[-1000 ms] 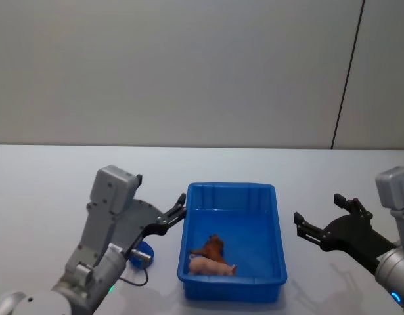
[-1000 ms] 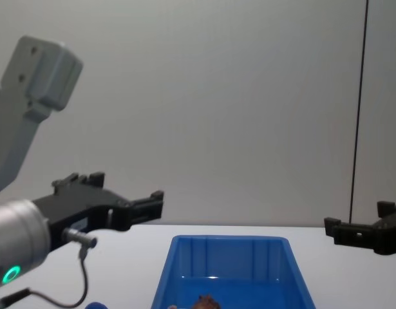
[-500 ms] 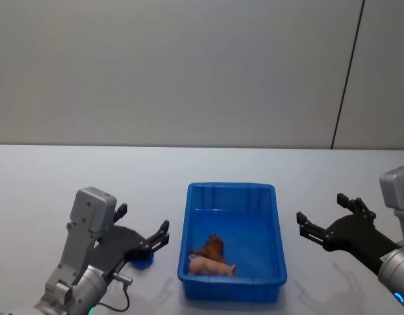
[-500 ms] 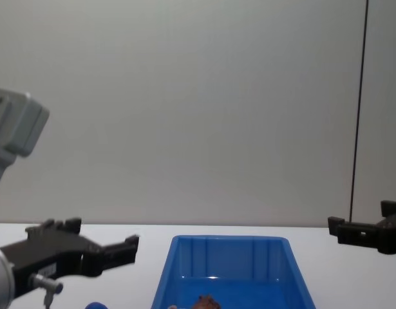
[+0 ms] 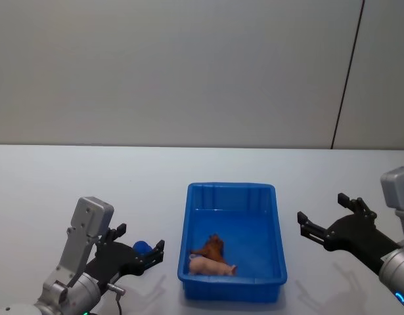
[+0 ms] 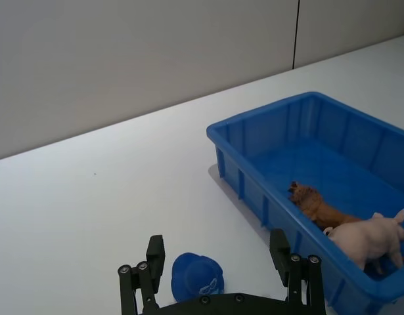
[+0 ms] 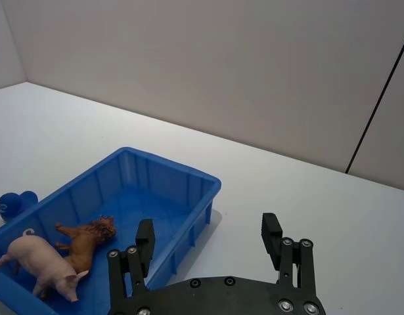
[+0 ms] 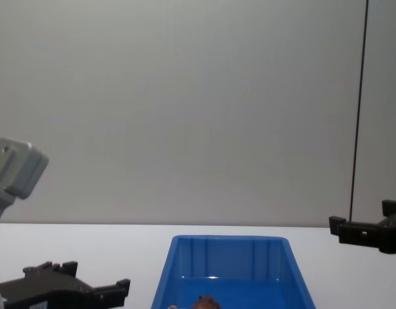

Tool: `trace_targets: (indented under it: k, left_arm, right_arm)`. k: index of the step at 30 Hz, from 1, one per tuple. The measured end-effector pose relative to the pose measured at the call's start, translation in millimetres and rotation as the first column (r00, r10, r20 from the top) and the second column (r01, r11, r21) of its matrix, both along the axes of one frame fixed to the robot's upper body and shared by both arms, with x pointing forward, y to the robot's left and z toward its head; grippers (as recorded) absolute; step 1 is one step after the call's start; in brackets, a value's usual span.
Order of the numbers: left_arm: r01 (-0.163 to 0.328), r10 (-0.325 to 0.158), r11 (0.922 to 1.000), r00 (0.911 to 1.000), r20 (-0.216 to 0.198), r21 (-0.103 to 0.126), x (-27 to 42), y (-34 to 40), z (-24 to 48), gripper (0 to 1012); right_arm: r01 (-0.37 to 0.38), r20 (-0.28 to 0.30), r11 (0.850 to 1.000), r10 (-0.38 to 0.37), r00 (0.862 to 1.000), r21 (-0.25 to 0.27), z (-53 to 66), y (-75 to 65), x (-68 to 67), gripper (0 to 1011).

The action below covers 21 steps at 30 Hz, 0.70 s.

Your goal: Pick up the two dolls from the table and place them into the box.

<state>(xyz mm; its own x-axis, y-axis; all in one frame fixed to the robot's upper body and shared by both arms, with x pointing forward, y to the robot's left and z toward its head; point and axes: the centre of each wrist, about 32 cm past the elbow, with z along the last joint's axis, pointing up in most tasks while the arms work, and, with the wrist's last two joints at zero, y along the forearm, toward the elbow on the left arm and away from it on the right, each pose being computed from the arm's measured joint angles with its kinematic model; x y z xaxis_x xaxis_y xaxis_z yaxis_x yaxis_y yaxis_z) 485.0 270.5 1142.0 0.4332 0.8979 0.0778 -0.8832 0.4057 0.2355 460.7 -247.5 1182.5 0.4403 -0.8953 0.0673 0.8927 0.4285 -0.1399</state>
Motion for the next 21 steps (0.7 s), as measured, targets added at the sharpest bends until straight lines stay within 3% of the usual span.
trace_targets:
  k: [9,21]
  left_arm:
    - [0.015,-0.014,0.9997,0.9983,-0.056,0.019,13.6,11.0,-8.4,1003]
    - [0.036,-0.029,0.9975,0.9927,-0.117,0.060,29.7,21.2,-17.8,1003]
  right_arm:
    - [0.000,0.000,1.000,0.000,1.000,0.000,-0.1,-0.3,-0.1,1001]
    - [0.000,-0.001,1.000,0.000,1.000,0.000,-0.1,-0.3,-0.1,1000]
